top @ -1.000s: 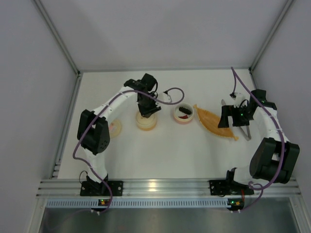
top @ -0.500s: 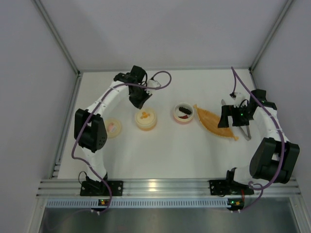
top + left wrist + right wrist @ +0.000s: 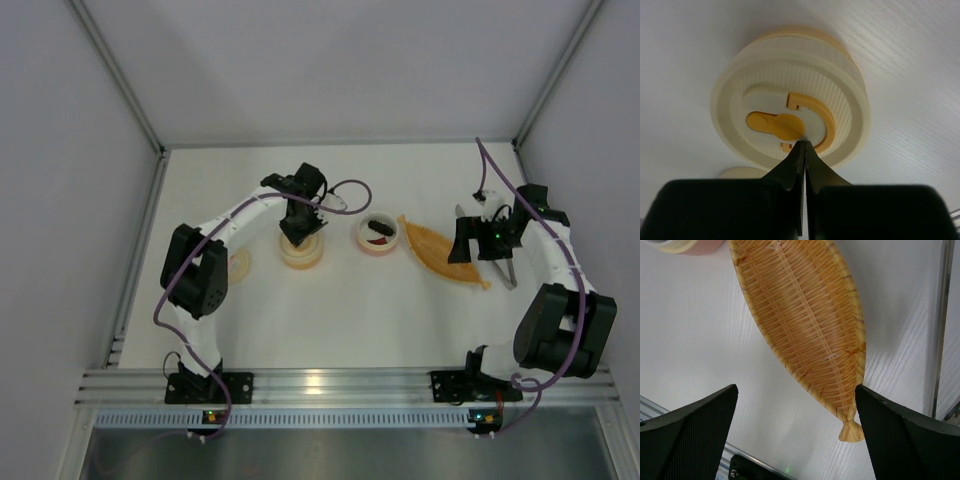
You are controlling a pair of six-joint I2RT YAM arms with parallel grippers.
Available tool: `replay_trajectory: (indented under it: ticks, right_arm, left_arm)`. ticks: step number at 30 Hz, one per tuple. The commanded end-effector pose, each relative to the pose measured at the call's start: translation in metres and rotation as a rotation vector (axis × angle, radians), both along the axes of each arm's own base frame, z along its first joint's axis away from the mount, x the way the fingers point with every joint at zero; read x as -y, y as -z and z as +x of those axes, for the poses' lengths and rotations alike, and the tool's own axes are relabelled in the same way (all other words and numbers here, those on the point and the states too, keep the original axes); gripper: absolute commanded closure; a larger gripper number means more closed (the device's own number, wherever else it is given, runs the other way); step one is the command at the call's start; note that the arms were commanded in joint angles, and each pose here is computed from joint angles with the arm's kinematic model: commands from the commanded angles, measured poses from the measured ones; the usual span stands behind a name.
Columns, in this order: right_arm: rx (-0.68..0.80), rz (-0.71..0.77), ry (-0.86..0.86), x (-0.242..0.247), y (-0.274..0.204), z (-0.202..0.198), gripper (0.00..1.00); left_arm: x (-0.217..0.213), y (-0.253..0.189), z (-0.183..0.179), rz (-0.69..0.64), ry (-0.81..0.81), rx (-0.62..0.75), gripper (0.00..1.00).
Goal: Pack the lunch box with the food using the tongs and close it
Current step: Close the box lid on the packing box, then pick up the box lid from the center of the board.
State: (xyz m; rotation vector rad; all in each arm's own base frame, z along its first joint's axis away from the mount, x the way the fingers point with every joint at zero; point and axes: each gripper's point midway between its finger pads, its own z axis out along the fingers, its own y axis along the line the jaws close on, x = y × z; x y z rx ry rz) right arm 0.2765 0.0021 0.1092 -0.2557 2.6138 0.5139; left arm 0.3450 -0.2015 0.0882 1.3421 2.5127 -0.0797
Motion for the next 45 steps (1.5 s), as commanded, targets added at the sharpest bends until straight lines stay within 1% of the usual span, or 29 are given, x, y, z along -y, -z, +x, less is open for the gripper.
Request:
replay_trajectory:
  ticks: [1,8,10,12,14,15,16,17,18,19,20,21,22,23,24,25,26,29,30,32,35,39,43,45]
  right_arm:
    - [0.075,0.003,-0.006,0.001,-0.012,0.009,0.0]
    - [0.079,0.001,-0.007,0.002,-0.014,0.009,0.01]
    - [0.079,0.003,-0.008,0.002,-0.014,0.009,0.01]
    - [0.079,0.008,-0.011,0.0,-0.015,0.009,0.01]
    - [0.083,0.009,-0.015,0.0,-0.016,0.009,0.01]
    - [0.081,0.012,-0.014,-0.001,-0.016,0.008,0.01]
    - [0.084,0.015,-0.017,-0.001,-0.017,0.008,0.01]
    - [0.087,0.015,-0.018,-0.002,-0.018,0.007,0.01]
    - [0.092,0.017,-0.018,-0.003,-0.019,0.006,0.01]
    - [0.094,0.02,-0.022,-0.003,-0.02,0.005,0.01]
    - [0.099,0.02,-0.022,-0.004,-0.021,0.005,0.01]
    - [0.102,0.02,-0.021,-0.004,-0.021,0.005,0.01]
    - [0.106,0.021,-0.024,-0.005,-0.023,0.004,0.01]
    - [0.11,0.023,-0.025,-0.005,-0.025,0.003,0.01]
    - [0.109,0.025,-0.024,-0.005,-0.026,0.003,0.01]
    - [0.117,0.027,-0.027,-0.006,-0.028,0.003,0.0]
    - [0.122,0.026,-0.029,-0.006,-0.03,0.003,0.01]
    - [0.125,0.032,-0.033,-0.008,-0.033,0.003,0.0]
    - [0.123,0.034,-0.033,-0.008,-0.033,0.002,0.01]
    - [0.128,0.035,-0.036,-0.008,-0.035,0.003,0.01]
    - [0.128,0.032,-0.039,-0.008,-0.036,0.002,0.01]
    - [0.134,0.025,-0.041,-0.008,-0.038,0.0,0.01]
    - [0.132,0.026,-0.044,-0.008,-0.038,-0.001,0.01]
    - [0.131,0.024,-0.045,-0.008,-0.038,-0.002,0.01]
  left_arm:
    - [0.009,-0.016,0.006,-0.028,0.001,0.074,0.99]
    - [0.01,-0.009,0.003,-0.027,0.005,0.049,0.98]
    - [0.012,-0.015,0.002,-0.041,0.004,0.053,0.97]
    - [0.016,-0.033,0.004,-0.078,-0.01,0.078,0.94]
    - [0.017,-0.075,0.013,-0.154,-0.056,0.163,0.84]
    - [0.018,-0.092,0.014,-0.208,-0.091,0.179,0.78]
    - [0.014,-0.117,0.012,-0.27,-0.116,0.208,0.62]
    - [0.0,-0.133,0.017,-0.314,-0.166,0.216,0.55]
    - [-0.007,-0.143,0.013,-0.352,-0.204,0.194,0.49]
    - [-0.014,-0.156,0.008,-0.398,-0.221,0.193,0.4]
    - [-0.037,-0.158,0.013,-0.402,-0.283,0.19,0.29]
    - [-0.05,-0.152,0.007,-0.392,-0.319,0.153,0.22]
    - [-0.075,-0.148,0.011,-0.383,-0.387,0.146,0.19]
    - [-0.09,-0.143,0.009,-0.37,-0.425,0.134,0.18]
    - [-0.104,-0.136,0.006,-0.357,-0.455,0.113,0.18]
    - [-0.119,-0.117,-0.002,-0.336,-0.496,0.055,0.18]
    - [-0.143,-0.109,-0.002,-0.326,-0.561,0.044,0.18]
    - [-0.176,-0.074,-0.018,-0.274,-0.647,-0.035,0.26]
    - [-0.18,-0.065,-0.021,-0.259,-0.656,-0.049,0.3]
    - [-0.184,-0.044,-0.03,-0.235,-0.668,-0.083,0.35]
    - [-0.186,-0.025,-0.035,-0.221,-0.681,-0.101,0.4]
    - [-0.191,-0.004,-0.034,-0.199,-0.712,-0.108,0.44]
    - [-0.193,0.014,-0.03,-0.185,-0.718,-0.11,0.52]
    - [-0.194,0.02,-0.027,-0.185,-0.705,-0.099,0.54]
